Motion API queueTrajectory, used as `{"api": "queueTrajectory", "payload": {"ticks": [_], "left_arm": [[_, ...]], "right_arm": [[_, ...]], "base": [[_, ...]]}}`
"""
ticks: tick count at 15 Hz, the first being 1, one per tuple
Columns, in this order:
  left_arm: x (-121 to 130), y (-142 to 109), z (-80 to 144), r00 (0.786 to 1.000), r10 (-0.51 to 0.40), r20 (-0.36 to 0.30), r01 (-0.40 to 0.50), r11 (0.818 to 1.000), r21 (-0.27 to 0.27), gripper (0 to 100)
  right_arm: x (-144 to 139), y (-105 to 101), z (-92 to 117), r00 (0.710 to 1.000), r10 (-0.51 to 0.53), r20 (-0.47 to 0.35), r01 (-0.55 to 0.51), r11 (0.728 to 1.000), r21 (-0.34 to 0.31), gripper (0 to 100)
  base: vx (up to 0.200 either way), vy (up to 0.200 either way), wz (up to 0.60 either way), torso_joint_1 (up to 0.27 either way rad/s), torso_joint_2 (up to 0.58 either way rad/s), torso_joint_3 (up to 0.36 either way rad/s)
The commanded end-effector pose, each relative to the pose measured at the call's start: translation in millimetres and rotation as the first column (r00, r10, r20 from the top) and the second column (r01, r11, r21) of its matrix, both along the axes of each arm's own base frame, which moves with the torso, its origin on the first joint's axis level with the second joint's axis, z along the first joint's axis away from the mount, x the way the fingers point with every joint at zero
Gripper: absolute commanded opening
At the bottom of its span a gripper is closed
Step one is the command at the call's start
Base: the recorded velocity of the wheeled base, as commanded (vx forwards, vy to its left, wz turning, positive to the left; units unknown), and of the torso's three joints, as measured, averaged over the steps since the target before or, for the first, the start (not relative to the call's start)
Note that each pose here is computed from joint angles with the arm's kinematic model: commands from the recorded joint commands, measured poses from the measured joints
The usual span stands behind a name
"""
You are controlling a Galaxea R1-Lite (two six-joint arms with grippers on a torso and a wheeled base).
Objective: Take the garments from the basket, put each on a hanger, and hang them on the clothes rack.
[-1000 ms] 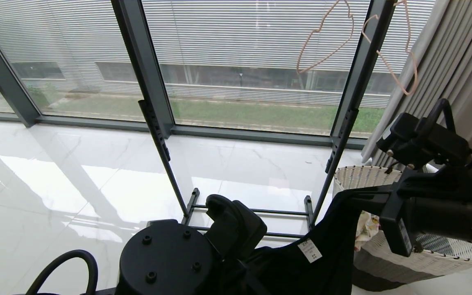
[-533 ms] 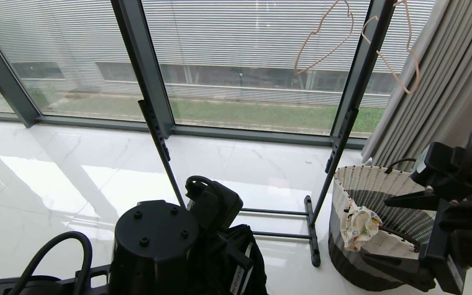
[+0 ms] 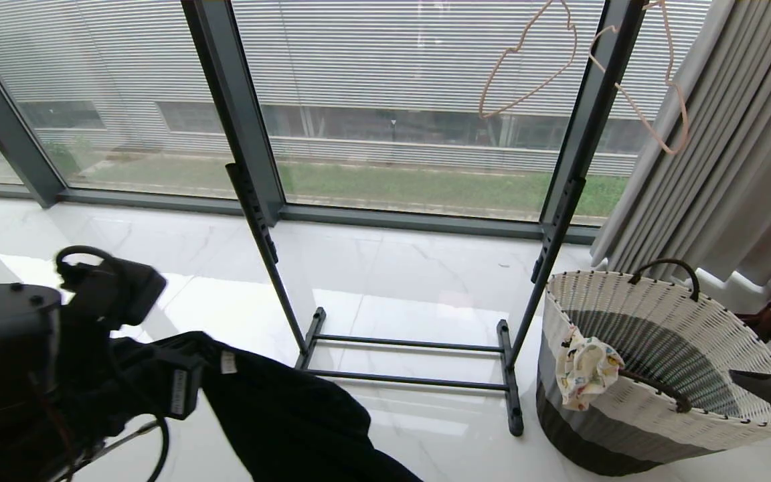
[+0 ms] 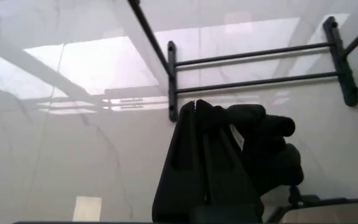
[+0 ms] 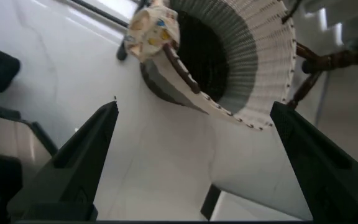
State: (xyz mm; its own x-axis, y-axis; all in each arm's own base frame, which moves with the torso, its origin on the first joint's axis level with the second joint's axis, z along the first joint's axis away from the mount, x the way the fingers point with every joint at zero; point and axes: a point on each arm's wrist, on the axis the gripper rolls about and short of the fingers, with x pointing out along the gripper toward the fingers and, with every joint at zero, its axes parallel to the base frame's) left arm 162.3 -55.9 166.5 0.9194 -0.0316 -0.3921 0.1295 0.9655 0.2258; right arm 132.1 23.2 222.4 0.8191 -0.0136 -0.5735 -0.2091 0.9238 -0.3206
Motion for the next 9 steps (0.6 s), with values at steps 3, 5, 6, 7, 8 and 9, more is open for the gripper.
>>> {"api": "queueTrajectory", "payload": {"ticks": [3, 5, 6, 7, 8, 9], "left_arm": [[-45.1, 53.1, -3.0, 0.961, 0.262, 0.086, -0.265, 0.964, 0.026, 0], [-46.1, 53.4, -2.3, 0.959, 0.267, 0.092, -0.27, 0.963, 0.024, 0], [-46.1, 53.9, -2.3, 0.958, 0.271, 0.092, -0.275, 0.961, 0.024, 0], [-46.1, 54.8, -2.3, 0.956, 0.279, 0.092, -0.282, 0.959, 0.024, 0], [-46.4, 55.4, -2.1, 0.955, 0.283, 0.093, -0.286, 0.958, 0.023, 0], [-46.4, 56.1, -2.1, 0.953, 0.289, 0.093, -0.292, 0.956, 0.023, 0]], "right_arm": [[-12.9, -18.5, -11.6, 0.99, -0.135, 0.046, 0.137, 0.99, -0.034, 100], [-12.5, -18.5, -11.6, 0.99, -0.136, 0.046, 0.137, 0.99, -0.033, 100], [-12.3, -18.5, -11.1, 0.989, -0.137, 0.049, 0.138, 0.99, -0.031, 100], [-11.0, -18.4, -11.1, 0.989, -0.138, 0.051, 0.139, 0.99, -0.03, 100], [-10.2, -18.2, -10.5, 0.989, -0.135, 0.064, 0.137, 0.99, -0.023, 100], [-8.4, -17.5, -10.7, 0.99, -0.114, 0.078, 0.115, 0.993, -0.006, 100]], "base": [[0.0, 0.0, -0.4, 0.0, 0.0, 0.002], [0.0, 0.0, -0.6, 0.0, 0.0, 0.005], [0.0, 0.0, 0.0, 0.0, 0.0, 0.0], [0.0, 0.0, 0.0, 0.0, 0.0, 0.0], [0.0, 0.0, 0.0, 0.0, 0.0, 0.0], [0.0, 0.0, 0.0, 0.0, 0.0, 0.0]]}}
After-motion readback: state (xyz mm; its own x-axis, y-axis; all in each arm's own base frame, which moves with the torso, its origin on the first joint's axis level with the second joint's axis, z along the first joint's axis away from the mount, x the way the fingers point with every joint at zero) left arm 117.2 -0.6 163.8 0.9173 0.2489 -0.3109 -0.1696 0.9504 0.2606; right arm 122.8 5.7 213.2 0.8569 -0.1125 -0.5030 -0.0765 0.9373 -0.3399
